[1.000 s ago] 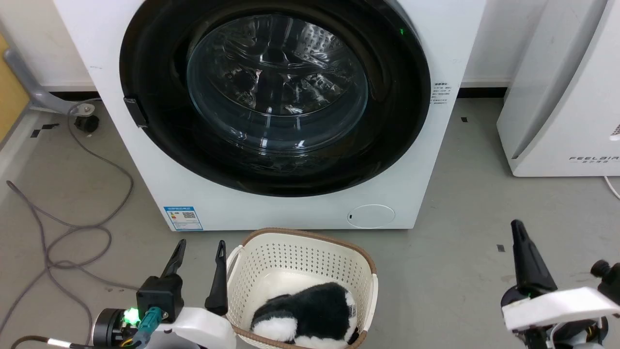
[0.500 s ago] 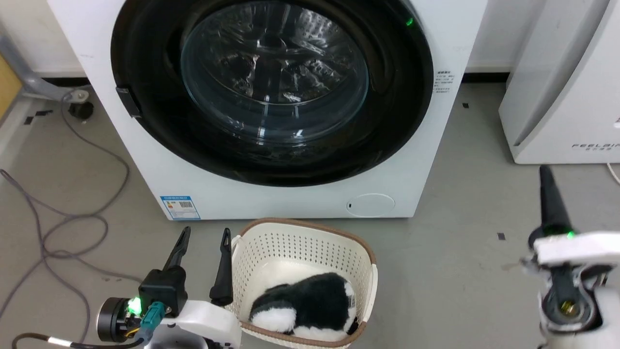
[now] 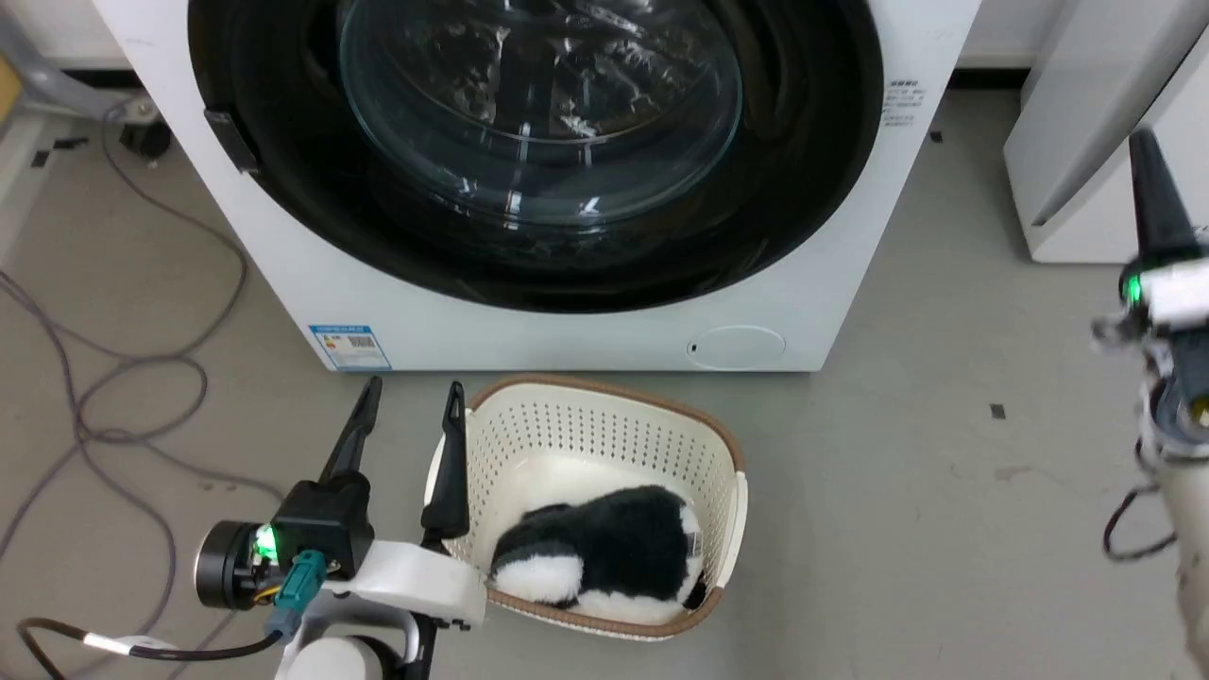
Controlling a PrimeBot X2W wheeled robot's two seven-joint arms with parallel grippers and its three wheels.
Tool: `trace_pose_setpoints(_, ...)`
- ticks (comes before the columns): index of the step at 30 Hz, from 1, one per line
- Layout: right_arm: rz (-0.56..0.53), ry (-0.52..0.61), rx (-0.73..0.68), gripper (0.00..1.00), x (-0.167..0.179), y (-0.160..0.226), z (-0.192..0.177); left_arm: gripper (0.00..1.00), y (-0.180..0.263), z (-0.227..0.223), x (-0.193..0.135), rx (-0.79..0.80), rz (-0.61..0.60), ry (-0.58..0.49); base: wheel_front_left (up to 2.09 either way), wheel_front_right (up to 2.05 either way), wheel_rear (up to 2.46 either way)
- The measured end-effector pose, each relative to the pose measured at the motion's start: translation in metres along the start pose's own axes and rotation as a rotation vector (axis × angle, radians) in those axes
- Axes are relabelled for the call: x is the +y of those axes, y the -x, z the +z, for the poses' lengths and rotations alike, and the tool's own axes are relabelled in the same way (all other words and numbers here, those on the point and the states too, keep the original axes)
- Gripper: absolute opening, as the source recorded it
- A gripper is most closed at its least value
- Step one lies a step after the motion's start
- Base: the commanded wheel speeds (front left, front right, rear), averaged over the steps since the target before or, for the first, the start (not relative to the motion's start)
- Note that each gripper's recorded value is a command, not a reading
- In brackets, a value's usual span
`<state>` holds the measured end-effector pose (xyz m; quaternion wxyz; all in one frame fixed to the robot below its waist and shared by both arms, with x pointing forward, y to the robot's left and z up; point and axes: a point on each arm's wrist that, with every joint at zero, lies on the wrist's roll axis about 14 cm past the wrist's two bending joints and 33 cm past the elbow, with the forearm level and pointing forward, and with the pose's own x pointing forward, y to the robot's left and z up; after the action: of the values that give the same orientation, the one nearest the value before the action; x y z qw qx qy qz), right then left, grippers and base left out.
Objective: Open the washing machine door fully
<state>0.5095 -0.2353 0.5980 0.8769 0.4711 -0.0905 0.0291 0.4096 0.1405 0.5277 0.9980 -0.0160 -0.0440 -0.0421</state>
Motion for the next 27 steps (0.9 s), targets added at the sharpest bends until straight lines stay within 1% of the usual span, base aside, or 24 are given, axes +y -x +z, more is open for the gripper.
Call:
trace_pose_setpoints(11,0.035,-0.01,0.227,0.0,0.024,-0.066,-0.023,1.0,-0.016,-0.003,0.001,-0.02,0.004,0.0,0.0,0.0,0.0)
trace_pose_setpoints(20,0.042,0.031,0.449,0.0,0.046,-0.113,-0.053,1.0,-0.032,-0.013,0.0,-0.019,0.003,0.008,0.0,0.0,0.0)
trace_pose_setpoints(27,0.031,0.067,0.607,0.0,0.051,-0.135,-0.08,1.0,-0.046,-0.023,-0.003,-0.018,-0.007,0.02,0.0,0.0,0.0)
